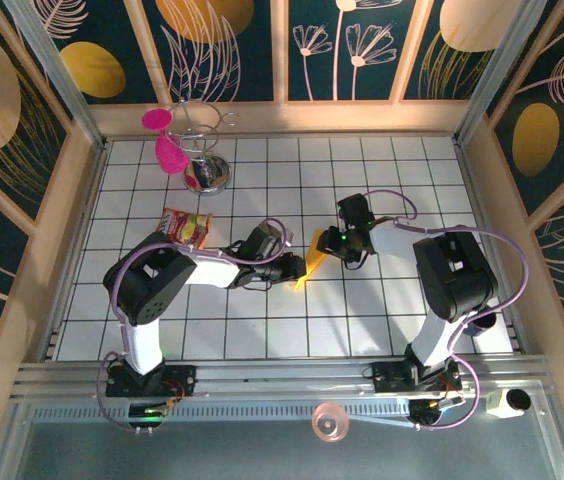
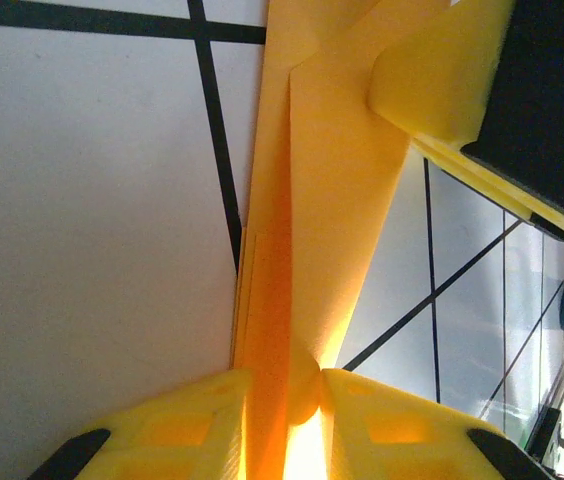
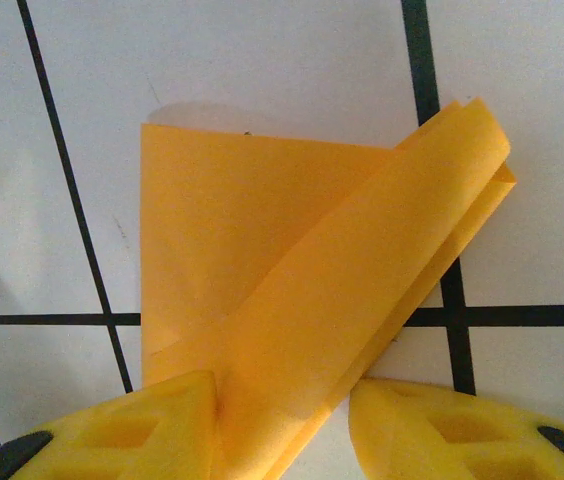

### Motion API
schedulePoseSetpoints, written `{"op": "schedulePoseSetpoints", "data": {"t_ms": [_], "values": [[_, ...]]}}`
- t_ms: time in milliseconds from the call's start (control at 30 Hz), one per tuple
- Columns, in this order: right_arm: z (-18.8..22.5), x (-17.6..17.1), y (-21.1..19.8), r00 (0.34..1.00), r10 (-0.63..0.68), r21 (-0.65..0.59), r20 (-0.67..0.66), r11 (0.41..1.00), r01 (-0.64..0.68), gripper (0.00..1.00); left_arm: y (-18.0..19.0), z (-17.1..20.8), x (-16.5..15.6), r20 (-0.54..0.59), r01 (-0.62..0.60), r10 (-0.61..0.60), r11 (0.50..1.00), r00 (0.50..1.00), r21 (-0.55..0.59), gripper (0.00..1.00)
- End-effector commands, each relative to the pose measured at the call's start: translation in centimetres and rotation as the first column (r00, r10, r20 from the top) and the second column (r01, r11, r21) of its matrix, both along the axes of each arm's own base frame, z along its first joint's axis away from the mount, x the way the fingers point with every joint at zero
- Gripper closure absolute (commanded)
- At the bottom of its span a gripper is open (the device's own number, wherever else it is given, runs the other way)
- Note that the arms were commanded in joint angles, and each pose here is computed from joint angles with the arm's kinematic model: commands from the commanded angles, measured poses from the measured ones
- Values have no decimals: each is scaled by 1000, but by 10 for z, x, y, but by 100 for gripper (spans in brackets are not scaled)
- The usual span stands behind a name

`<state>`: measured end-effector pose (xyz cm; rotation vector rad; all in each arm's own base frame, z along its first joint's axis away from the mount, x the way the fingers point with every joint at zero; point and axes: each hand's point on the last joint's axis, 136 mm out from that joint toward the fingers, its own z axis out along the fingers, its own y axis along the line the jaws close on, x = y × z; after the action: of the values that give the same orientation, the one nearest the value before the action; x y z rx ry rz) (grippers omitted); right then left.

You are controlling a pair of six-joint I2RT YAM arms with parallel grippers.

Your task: Fold a paper plane with a square sheet of paper (pick it up from the middle)

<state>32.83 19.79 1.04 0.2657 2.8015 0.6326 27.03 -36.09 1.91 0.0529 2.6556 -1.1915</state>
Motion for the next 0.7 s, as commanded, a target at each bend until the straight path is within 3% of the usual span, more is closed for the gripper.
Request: {"op": "schedulePoseSetpoints", "data": {"t_ms": [0,200,433,667], "values": [[-67,-26,-21,993,-27,-126,-116,992,12,56,35,-73,-20,-110,-21,48,973,993,230,77],[-37,-12,-8,999,-11,-52,-52,999,8,56,41,-85,-24,-128,-13,49,962,991,272,78],[32,8,0,995,-9,104,96,995,-1,50,44,-93,-25,-136,2,42,951,990,309,78],[90,-4,8,968,51,235,246,966,-111,46,44,-96,-27,-143,8,39,948,989,317,78]]}}
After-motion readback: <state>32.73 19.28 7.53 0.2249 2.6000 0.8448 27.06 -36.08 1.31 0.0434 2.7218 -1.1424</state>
